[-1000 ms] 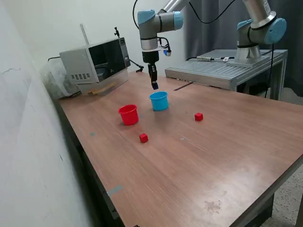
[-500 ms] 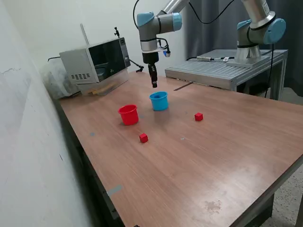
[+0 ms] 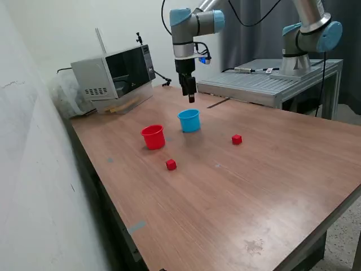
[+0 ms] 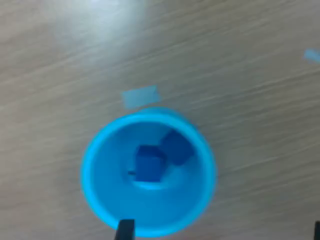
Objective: Place red objects in the red bin, and blue objects in the blue bin.
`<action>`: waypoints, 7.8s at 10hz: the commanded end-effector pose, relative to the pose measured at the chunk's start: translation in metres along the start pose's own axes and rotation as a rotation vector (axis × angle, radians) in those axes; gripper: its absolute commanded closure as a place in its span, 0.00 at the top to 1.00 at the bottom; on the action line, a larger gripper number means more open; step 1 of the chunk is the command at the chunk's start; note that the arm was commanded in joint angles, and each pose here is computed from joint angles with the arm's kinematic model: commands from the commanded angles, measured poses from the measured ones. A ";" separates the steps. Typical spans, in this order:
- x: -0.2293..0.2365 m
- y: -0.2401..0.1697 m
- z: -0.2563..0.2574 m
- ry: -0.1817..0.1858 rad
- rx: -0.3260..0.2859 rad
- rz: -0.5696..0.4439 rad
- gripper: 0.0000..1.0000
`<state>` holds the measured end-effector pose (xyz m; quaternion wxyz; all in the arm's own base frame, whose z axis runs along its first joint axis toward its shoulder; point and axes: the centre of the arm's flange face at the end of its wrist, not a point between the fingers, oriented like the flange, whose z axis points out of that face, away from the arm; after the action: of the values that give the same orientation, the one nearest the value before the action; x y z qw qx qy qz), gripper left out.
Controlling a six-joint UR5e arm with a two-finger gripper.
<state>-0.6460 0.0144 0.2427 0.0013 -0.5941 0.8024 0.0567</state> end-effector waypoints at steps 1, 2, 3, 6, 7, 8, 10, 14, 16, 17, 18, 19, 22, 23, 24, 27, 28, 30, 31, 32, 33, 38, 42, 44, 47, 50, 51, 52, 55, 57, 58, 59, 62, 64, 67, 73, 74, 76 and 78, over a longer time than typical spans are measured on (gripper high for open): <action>0.053 -0.031 -0.032 0.014 -0.037 -0.150 1.00; 0.079 -0.048 -0.049 0.021 -0.057 -0.197 1.00; 0.104 -0.067 -0.069 0.029 -0.085 -0.244 1.00; 0.156 -0.121 -0.095 0.049 -0.111 -0.356 1.00; 0.159 -0.129 -0.088 0.055 -0.096 -0.366 1.00; 0.163 -0.135 -0.081 0.104 -0.074 -0.372 1.00; 0.167 -0.140 -0.047 0.124 -0.014 -0.414 1.00; 0.182 -0.126 0.043 0.111 0.050 -0.417 1.00; 0.185 -0.113 0.063 0.110 0.050 -0.411 1.00; 0.186 -0.108 0.073 0.108 0.059 -0.409 1.00; 0.187 -0.106 0.081 0.109 0.056 -0.411 1.00; 0.189 -0.104 0.090 0.110 0.053 -0.411 1.00; 0.192 -0.094 0.098 0.110 0.052 -0.430 1.00; 0.189 -0.092 0.103 0.109 0.058 -0.425 1.00; 0.182 -0.088 0.106 0.109 0.055 -0.414 1.00; 0.173 -0.081 0.110 0.106 0.056 -0.397 1.00; 0.172 -0.081 0.111 0.106 0.057 -0.396 1.00; 0.172 -0.081 0.111 0.106 0.057 -0.397 1.00; 0.172 -0.081 0.110 0.106 0.056 -0.397 1.00; 0.172 -0.082 0.109 0.105 0.055 -0.400 1.00; 0.171 -0.084 0.111 0.104 0.061 -0.399 1.00; 0.172 -0.095 0.116 0.097 0.085 -0.432 0.00; 0.168 -0.078 0.043 0.103 0.028 -0.442 0.00; 0.162 -0.072 -0.024 0.110 -0.037 -0.450 0.00; 0.136 -0.027 -0.073 0.115 -0.132 -0.399 0.00; 0.077 0.059 -0.064 0.103 -0.187 -0.284 0.00; 0.053 0.086 -0.049 0.096 -0.187 -0.245 0.00; 0.035 0.105 -0.034 0.091 -0.185 -0.216 0.00; 0.013 0.135 0.009 0.085 -0.162 -0.180 0.00; 0.014 0.140 0.031 0.085 -0.157 -0.179 0.00; 0.014 0.143 0.036 0.085 -0.160 -0.179 0.00; 0.015 0.144 0.039 0.085 -0.165 -0.178 0.00; 0.012 0.145 0.042 0.083 -0.165 -0.175 0.00; 0.005 0.145 0.045 0.080 -0.160 -0.166 0.00; -0.001 0.145 0.046 0.051 -0.155 -0.160 1.00; 0.005 0.095 -0.047 0.050 -0.202 -0.180 1.00; 0.034 0.074 -0.064 0.059 -0.191 -0.225 1.00; 0.062 0.034 -0.090 0.068 -0.194 -0.274 1.00; 0.098 -0.005 -0.114 0.082 -0.207 -0.335 1.00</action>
<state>-0.6850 -0.0563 0.3348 -0.0780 -0.7023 0.6985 0.1135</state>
